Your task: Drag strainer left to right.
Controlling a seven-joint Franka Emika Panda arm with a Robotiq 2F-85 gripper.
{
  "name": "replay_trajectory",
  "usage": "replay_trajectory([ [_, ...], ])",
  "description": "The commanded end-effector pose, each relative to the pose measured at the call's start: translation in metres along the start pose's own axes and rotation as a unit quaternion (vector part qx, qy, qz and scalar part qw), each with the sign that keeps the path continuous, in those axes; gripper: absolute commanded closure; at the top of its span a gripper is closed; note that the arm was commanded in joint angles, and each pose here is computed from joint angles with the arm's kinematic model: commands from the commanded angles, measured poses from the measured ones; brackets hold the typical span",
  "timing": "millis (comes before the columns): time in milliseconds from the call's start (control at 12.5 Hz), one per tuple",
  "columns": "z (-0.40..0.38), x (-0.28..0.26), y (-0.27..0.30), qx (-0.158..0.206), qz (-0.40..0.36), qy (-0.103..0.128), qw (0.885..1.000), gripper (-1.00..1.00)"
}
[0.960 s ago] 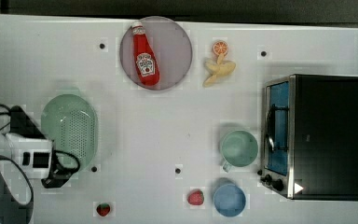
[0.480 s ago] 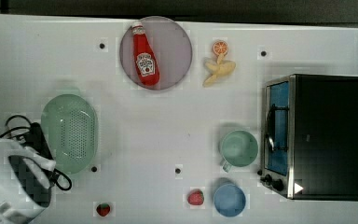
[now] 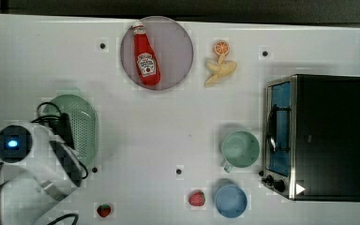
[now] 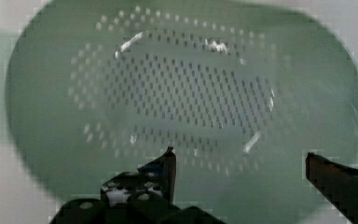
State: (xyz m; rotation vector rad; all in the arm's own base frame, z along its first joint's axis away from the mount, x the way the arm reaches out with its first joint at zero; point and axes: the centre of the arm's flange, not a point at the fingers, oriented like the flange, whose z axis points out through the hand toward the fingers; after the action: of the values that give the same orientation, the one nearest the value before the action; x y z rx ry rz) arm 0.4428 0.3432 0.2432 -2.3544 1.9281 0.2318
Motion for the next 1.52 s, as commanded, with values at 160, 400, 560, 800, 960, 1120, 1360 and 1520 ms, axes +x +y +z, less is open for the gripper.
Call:
replay_trajectory([
  [160, 0.052, 0.043, -0.004, -0.017, 0.080, -0.009, 0.997, -1.00],
  [400, 0.071, 0.048, -0.003, -0.013, 0.084, -0.010, 0.996, -1.00],
  [560, 0.077, 0.060, -0.003, -0.016, 0.090, -0.001, 0.996, -1.00],
  [800, 0.077, 0.072, -0.002, -0.014, 0.093, 0.008, 0.996, -1.00],
  [960, 0.074, 0.090, -0.005, -0.010, 0.103, 0.016, 0.994, -1.00],
  [1120, 0.069, 0.109, -0.004, -0.006, 0.112, 0.025, 0.993, -1.00],
  [1360, 0.061, 0.143, -0.001, -0.003, 0.135, 0.037, 0.990, -1.00],
  [1520, 0.059, 0.165, 0.001, -0.005, 0.142, 0.042, 0.989, -1.00],
])
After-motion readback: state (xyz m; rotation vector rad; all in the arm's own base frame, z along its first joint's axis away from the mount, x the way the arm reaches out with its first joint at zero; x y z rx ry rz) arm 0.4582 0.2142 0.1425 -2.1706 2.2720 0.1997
